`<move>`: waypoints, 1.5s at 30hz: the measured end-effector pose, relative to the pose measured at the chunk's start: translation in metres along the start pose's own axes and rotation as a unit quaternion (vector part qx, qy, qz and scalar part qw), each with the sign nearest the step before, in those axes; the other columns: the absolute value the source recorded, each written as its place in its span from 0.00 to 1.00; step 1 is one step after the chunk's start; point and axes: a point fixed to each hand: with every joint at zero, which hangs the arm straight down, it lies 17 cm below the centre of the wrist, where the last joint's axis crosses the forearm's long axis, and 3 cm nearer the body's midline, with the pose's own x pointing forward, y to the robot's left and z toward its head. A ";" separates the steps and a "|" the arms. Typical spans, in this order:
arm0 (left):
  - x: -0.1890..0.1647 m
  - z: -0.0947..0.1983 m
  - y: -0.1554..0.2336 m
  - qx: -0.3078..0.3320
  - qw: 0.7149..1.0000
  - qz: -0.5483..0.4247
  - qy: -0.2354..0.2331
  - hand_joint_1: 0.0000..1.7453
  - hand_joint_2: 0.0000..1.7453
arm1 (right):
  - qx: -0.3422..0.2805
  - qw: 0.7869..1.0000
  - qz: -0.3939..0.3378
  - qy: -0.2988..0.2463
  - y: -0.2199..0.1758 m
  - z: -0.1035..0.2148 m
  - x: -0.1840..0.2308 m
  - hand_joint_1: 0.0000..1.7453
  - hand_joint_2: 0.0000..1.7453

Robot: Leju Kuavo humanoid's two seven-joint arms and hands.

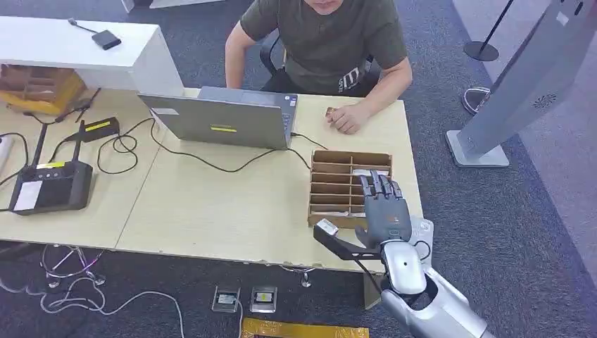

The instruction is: Pass the card to the sensor for recognition and then transmit it.

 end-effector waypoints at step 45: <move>-0.001 0.000 -0.001 -0.002 1.000 0.000 0.002 0.00 0.00 | 0.068 0.996 -0.010 0.055 0.018 -0.002 -0.025 0.00 1.00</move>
